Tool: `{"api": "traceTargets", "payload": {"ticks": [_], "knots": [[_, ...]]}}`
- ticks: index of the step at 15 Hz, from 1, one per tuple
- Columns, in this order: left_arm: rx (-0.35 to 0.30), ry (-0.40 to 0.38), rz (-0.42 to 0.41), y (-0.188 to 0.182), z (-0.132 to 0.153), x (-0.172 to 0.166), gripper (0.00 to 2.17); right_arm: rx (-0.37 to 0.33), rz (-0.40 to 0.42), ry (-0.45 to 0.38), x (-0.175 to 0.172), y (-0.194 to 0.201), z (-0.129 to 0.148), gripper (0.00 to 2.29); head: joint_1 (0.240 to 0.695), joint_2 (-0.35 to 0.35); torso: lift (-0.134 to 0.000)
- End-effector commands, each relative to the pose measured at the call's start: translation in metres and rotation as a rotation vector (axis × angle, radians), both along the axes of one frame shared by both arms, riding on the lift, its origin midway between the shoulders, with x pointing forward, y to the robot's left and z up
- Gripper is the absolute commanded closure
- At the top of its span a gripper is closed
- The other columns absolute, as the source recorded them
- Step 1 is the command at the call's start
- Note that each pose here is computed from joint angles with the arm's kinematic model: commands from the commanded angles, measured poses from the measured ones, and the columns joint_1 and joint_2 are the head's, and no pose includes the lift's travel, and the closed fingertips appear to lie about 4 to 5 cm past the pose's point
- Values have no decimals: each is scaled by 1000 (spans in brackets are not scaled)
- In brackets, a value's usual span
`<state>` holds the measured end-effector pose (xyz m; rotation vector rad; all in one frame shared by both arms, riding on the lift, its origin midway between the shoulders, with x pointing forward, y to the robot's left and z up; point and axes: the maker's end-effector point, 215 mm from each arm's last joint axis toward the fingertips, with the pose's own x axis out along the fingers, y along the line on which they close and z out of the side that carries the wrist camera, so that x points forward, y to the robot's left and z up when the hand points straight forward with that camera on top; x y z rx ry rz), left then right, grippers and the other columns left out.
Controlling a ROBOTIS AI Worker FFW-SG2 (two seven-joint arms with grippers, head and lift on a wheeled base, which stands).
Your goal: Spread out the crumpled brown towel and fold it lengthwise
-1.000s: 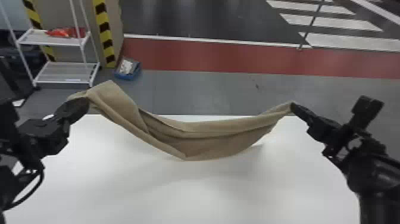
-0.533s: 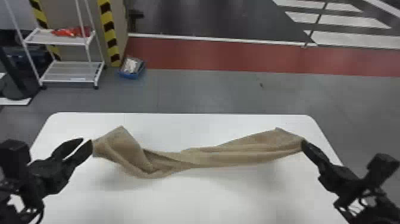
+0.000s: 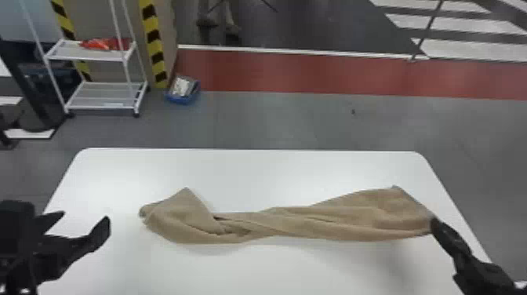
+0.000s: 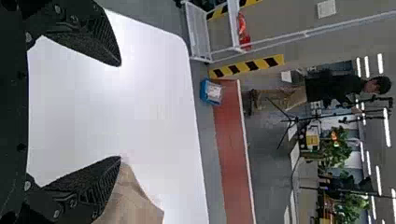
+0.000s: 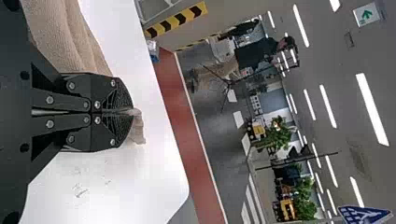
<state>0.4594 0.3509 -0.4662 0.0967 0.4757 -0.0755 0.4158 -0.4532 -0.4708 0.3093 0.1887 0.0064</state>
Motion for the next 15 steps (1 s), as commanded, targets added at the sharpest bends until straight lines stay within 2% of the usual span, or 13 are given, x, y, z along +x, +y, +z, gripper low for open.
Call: {"api": "traceTargets", "payload": {"ticks": [1, 2, 5, 6, 7, 8, 10, 11, 13, 15], "knots": [[-66, 14, -38, -44, -4, -1, 39, -2, -3, -17, -4, 10, -3, 1953, 695, -131, 0], [-93, 5, -52, -67, -2, 5, 39, -9, 3, -22, -6, 15, -3, 1953, 695, -131, 0], [-140, 7, -109, -130, -7, 24, 43, -33, 13, -38, -9, 24, -3, 1953, 695, -196, 0], [-139, 16, -94, -134, -15, 31, 46, -38, 14, -43, -10, 25, -1, 1953, 695, -213, 0], [-142, 35, -95, -137, -24, 37, 140, -51, 15, -51, -13, 24, 2, 1953, 695, -232, 0], [-131, 78, -83, -132, -41, 39, 299, -63, 15, -61, -15, 24, 4, 1953, 695, -252, 0], [-102, 166, -58, -122, -70, 37, 400, -70, 12, -67, -16, 22, 6, 1953, 695, -257, 0], [-99, 201, -47, -117, -82, 38, 623, -72, 12, -69, -16, 22, 7, 1953, 695, -254, 0], [-74, 226, -24, -101, -98, 45, 633, -79, 23, -74, -15, 27, 10, 1953, 695, -242, 0], [-55, 202, 1, -84, -97, 56, 630, -81, 35, -82, -14, 33, 14, 1953, 695, -223, 0]]}}
